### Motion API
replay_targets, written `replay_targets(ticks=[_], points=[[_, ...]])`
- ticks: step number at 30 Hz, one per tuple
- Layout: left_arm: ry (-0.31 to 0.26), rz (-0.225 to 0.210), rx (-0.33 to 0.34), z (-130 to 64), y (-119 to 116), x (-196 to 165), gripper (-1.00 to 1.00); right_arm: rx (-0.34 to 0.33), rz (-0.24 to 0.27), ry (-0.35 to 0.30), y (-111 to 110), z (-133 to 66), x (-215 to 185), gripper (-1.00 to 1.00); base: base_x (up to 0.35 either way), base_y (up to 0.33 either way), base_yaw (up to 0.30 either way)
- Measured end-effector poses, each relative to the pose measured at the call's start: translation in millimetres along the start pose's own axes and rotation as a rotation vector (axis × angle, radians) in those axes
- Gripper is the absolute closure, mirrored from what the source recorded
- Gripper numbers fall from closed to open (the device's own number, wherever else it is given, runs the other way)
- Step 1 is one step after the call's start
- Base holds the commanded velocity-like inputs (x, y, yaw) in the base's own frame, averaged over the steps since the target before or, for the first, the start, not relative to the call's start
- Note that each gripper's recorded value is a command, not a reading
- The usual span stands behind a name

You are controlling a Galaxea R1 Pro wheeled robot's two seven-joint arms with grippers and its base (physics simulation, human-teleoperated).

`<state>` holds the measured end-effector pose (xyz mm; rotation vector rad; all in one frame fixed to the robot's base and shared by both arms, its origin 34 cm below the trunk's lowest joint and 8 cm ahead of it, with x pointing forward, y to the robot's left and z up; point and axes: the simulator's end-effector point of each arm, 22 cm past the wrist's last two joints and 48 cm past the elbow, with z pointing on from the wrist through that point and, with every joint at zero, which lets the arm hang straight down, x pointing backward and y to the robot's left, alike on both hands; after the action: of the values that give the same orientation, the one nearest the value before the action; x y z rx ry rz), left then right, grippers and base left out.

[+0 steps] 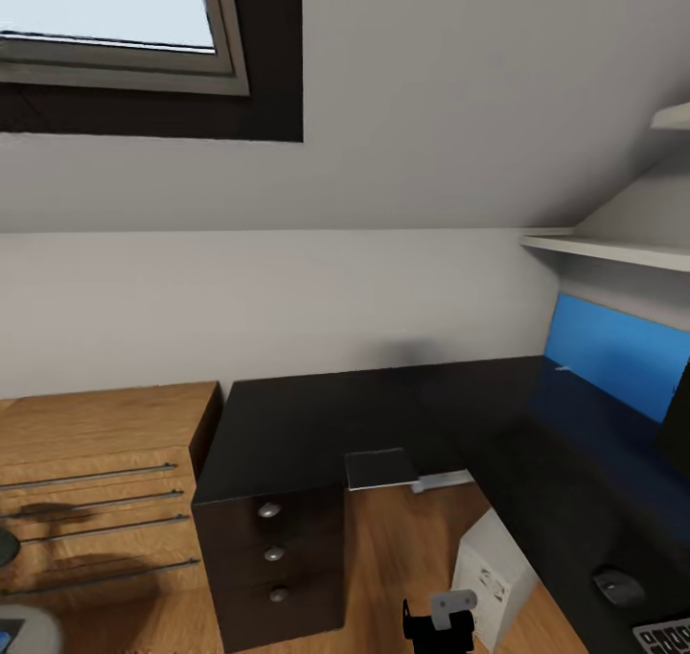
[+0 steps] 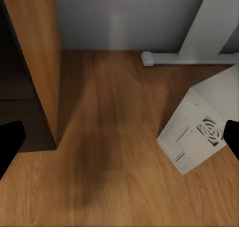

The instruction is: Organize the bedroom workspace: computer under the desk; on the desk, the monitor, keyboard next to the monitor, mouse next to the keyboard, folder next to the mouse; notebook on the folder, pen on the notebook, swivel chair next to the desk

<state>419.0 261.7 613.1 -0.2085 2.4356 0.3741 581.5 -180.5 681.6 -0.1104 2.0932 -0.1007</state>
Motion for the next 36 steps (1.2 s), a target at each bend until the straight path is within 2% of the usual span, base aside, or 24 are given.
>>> replay_targets(ticks=[6,17,36], points=[[0.009,0.004,-0.003,-0.1,-1,5,-1.00,0.001,-0.001,0.001,-1,0.4,1,-1.00,-0.111,0.000,0.279],[0.021,0.003,-0.007,0.7,0,9,-1.00,-0.003,-0.003,0.014,1,0.4,6,-1.00,-0.289,0.000,0.237],[0.040,0.008,-0.008,1.1,0,17,-1.00,-0.007,-0.003,0.037,3,0.7,18,-1.00,-0.010,0.000,0.185]])
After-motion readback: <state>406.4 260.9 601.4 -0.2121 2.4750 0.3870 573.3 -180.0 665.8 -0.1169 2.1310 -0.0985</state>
